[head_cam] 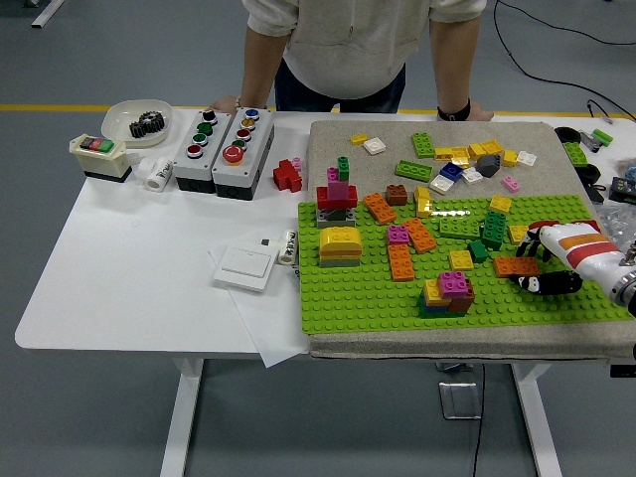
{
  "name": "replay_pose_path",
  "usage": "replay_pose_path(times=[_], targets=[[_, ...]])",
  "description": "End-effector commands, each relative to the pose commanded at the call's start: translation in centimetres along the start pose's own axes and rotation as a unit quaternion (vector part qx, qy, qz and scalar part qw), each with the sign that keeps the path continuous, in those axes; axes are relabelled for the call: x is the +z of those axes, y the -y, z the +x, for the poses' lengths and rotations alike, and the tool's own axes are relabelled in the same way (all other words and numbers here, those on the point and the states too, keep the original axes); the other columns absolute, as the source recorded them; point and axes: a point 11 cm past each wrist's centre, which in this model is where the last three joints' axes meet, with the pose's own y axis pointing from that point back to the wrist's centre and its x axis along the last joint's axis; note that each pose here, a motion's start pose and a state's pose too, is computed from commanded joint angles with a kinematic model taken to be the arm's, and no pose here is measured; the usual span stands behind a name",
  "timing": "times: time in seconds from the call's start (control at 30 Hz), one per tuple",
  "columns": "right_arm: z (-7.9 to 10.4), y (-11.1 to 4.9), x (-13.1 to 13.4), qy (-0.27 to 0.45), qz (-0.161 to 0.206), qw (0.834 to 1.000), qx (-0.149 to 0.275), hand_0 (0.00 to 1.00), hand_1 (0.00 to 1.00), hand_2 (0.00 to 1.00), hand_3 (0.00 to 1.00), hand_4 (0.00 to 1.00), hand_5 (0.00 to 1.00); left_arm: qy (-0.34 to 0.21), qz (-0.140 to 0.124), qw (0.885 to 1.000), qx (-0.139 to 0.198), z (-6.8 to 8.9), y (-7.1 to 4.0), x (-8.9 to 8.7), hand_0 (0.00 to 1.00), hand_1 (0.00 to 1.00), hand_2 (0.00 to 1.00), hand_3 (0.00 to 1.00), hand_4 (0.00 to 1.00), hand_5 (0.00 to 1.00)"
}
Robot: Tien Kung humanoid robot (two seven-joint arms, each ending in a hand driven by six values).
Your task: Pick up the brick,pile it on top of brick,press brick,pick up the brick,pile it on top of brick,press brick
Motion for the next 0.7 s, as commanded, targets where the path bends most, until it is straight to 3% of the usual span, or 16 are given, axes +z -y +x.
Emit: replay_pose_path(times=[0.7], targets=[[-0.16,-0.02,0.18,-0.006,0.000,1.000,0.009,0.202,0.392,0.490,0.513,0.725,0.467,0.001,-0.002,1.000,0.000,0.02,-0.01,0.18,0.848,0.816,0.809,0.594,0.679,0.682]])
